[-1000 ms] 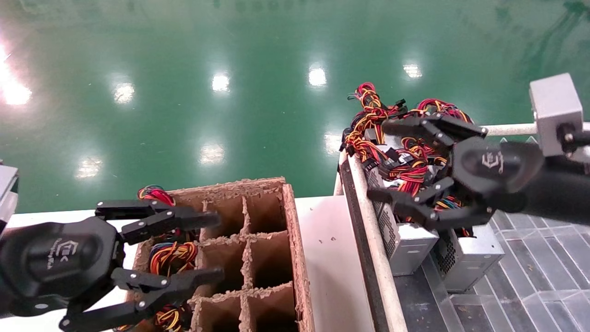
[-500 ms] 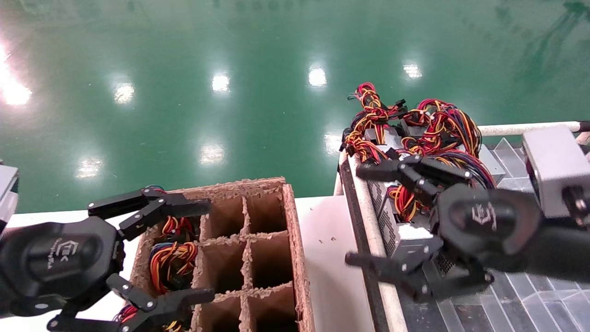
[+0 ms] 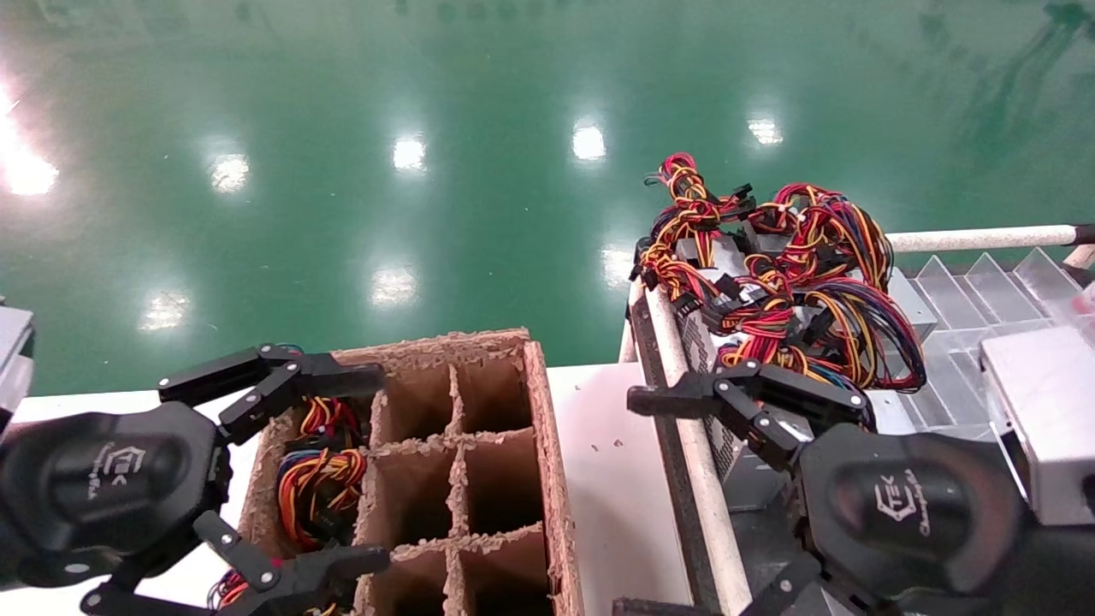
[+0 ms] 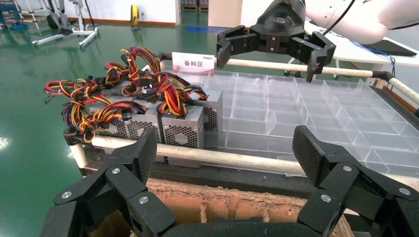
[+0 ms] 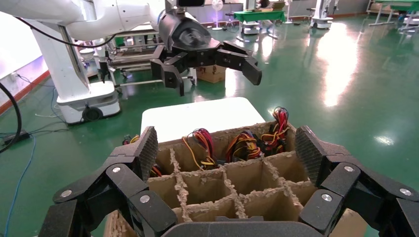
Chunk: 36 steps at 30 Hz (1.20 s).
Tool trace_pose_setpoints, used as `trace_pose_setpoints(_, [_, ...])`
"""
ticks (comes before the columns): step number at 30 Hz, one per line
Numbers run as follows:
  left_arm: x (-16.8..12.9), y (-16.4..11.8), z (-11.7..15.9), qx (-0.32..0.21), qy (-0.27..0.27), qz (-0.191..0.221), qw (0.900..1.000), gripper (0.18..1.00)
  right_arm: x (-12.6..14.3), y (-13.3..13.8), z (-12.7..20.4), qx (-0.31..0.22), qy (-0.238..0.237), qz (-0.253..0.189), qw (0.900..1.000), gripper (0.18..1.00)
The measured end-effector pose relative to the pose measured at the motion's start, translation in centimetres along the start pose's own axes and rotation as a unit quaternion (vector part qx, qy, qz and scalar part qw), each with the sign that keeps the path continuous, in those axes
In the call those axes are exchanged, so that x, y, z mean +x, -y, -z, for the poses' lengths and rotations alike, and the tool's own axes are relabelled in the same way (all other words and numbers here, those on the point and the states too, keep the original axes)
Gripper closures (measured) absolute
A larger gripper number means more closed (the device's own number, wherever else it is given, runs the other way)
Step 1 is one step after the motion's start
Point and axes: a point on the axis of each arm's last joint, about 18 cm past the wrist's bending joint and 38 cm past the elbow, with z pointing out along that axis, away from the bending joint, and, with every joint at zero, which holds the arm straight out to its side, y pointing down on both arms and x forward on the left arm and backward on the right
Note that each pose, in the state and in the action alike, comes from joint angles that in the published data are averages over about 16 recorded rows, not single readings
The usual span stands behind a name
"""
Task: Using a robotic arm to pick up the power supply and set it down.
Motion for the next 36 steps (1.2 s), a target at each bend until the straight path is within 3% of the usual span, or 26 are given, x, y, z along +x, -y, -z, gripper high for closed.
trace_pose_setpoints(36, [0.00, 0.00, 0.00, 0.000, 0.000, 0.000, 1.0000, 0.184, 0.49, 0.00, 0.12, 0.001, -0.004, -0.001, 1.000, 0.178])
